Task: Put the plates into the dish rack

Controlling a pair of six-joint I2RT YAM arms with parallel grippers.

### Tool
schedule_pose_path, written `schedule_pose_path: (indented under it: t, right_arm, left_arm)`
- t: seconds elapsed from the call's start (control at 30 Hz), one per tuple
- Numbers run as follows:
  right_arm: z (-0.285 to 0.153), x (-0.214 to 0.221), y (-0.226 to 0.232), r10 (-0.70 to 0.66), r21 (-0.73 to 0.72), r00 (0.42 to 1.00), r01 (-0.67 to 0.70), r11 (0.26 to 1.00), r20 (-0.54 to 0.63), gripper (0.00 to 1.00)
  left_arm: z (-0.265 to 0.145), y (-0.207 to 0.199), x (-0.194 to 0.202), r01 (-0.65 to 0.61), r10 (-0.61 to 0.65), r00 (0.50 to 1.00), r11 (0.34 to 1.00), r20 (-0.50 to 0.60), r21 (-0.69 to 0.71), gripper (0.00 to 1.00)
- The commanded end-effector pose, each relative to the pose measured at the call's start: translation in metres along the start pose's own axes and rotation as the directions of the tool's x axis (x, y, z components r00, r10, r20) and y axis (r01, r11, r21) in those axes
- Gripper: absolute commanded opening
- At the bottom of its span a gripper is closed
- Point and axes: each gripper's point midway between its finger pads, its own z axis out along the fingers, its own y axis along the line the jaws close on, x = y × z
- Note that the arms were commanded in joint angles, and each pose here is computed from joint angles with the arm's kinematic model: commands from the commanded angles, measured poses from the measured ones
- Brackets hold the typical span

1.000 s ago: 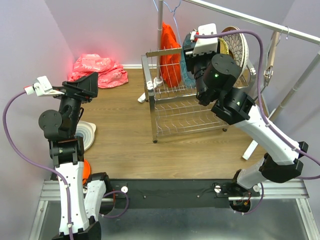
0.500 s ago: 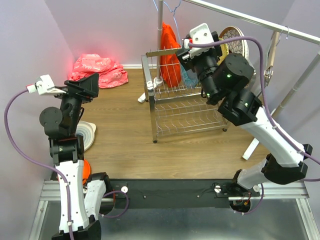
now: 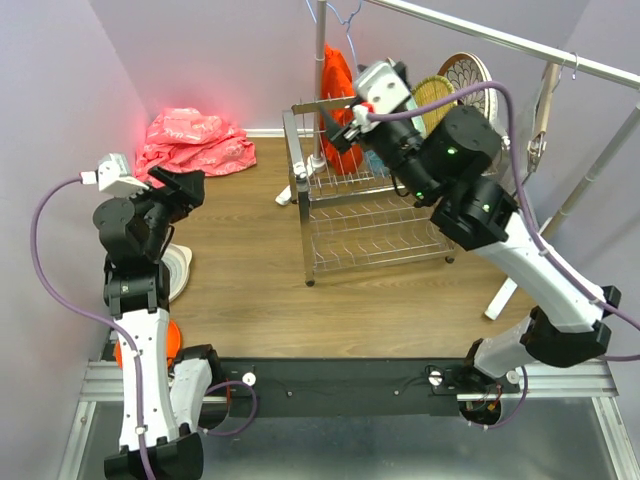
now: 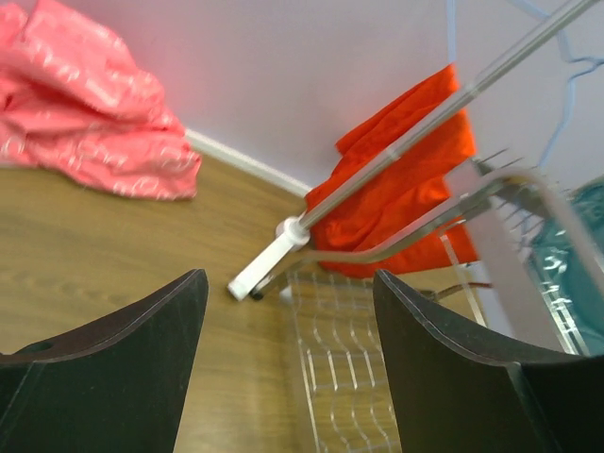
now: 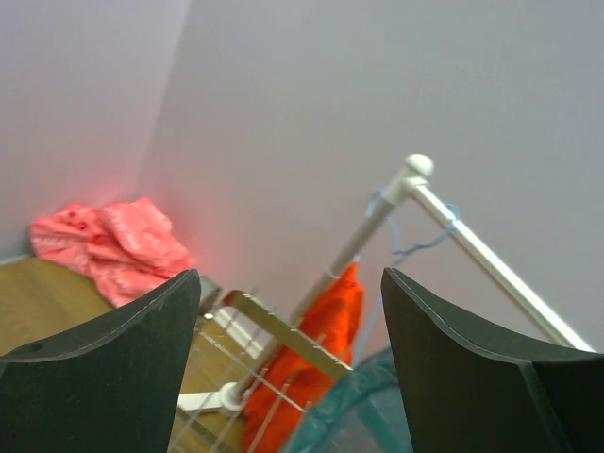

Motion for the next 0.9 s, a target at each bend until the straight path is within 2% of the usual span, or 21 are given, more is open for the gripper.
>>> schedule_pose_path:
  t: [0.0, 0.1, 0.23, 0.33, 0.67, 0.87]
  right_arm:
    - [0.016, 0.006, 0.057, 0.096, -0.203, 0.995, -0.092, 0.975, 0.013, 0.85]
    - [0.019, 0.014, 0.087, 0.142, -0.308, 0.99, -0.14, 0.941, -0.016, 0.85]
    - [0.005, 0.02, 0.14, 0.172, -0.54, 0.984, -0.173, 0.824, -0.052, 0.86]
    - [-0.002, 0.027, 0.161, 0.184, -0.615, 0.98, -0.188, 0.766, -0.071, 0.86]
    - [-0.001, 0.026, 0.183, 0.198, -0.691, 0.979, -0.18, 0.7, -0.054, 0.88]
    - [0.01, 0.018, 0.182, 0.221, -0.681, 0.974, -0.191, 0.707, -0.044, 0.89]
  left_arm:
    - [-0.001, 0.041, 0.04, 0.027, -0.038, 0.995, 0.993, -0.092, -0.118, 0.8]
    - [-0.004, 0.061, 0.053, 0.032, -0.052, 0.992, 0.984, -0.111, -0.178, 0.8]
    - [-0.01, 0.086, 0.068, 0.018, -0.057, 0.988, 0.966, -0.145, -0.258, 0.8]
    - [-0.014, 0.098, 0.076, 0.02, -0.073, 0.984, 0.951, -0.161, -0.309, 0.8]
    - [-0.019, 0.124, 0.094, 0.098, -0.174, 0.974, 0.903, -0.147, -0.418, 0.81]
    - [-0.021, 0.145, 0.093, 0.1, -0.176, 0.979, 0.858, -0.105, -0.504, 0.82]
